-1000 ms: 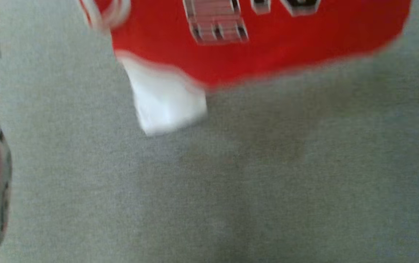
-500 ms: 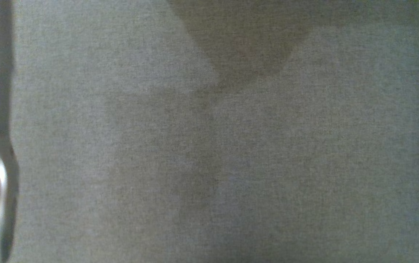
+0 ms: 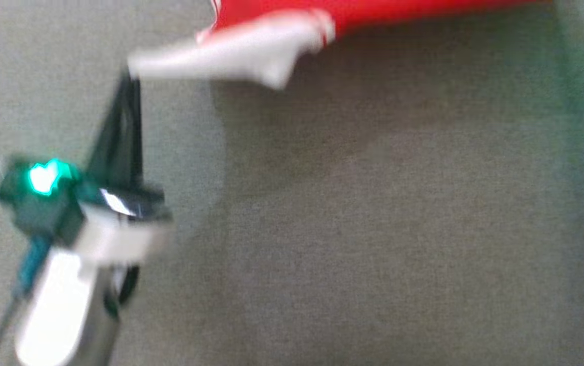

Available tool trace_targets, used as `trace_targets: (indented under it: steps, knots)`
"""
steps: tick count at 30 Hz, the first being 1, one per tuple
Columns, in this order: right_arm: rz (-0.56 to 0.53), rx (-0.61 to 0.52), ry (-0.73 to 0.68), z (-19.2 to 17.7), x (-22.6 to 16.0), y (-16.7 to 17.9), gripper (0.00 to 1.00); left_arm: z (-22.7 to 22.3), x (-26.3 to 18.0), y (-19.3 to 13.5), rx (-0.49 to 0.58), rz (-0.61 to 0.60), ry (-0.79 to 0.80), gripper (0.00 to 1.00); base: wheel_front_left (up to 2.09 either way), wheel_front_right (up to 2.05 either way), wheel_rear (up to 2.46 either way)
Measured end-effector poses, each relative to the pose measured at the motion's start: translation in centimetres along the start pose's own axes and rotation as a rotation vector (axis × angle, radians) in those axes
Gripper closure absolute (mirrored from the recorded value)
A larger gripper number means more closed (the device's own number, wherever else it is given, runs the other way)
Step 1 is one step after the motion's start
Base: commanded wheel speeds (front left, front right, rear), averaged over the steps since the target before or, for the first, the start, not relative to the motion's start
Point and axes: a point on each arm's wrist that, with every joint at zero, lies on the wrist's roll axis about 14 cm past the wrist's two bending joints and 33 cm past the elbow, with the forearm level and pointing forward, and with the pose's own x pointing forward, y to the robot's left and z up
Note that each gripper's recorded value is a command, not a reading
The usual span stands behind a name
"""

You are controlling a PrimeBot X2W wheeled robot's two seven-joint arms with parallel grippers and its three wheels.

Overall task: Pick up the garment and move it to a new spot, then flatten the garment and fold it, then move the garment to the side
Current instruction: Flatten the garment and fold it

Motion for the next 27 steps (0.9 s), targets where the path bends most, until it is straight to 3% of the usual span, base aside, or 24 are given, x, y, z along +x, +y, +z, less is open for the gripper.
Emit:
trace_targets:
  steps: [3, 4, 16, 21, 27]
  knots:
    - [-0.019, 0.021, 0.013, -0.8, -2.2, -0.2, 1.00, -1.4, -2.8, -0.5, -0.025, 0.026, 0.060, 1.00, 0.00, 0.00, 0.00]
    - [-0.037, 0.034, 0.032, -1.7, -4.6, -0.3, 1.00, -2.0, -5.0, -0.9, -0.047, 0.049, 0.096, 1.00, 0.00, 0.00, 0.00]
    - [-0.140, 0.110, 0.160, -7.2, -15.7, 0.5, 1.00, -6.4, -13.6, -2.8, -0.179, 0.148, 0.302, 1.00, 0.00, 0.00, 0.00]
    - [-0.143, 0.114, 0.186, -7.7, -15.6, 0.8, 1.00, -6.6, -12.0, -2.7, -0.192, 0.136, 0.307, 1.00, 0.00, 0.00, 0.00]
    - [-0.121, 0.096, 0.183, -7.7, -12.5, 1.2, 1.00, -5.1, -5.5, -2.1, -0.175, 0.075, 0.222, 1.00, 0.00, 0.00, 0.00]
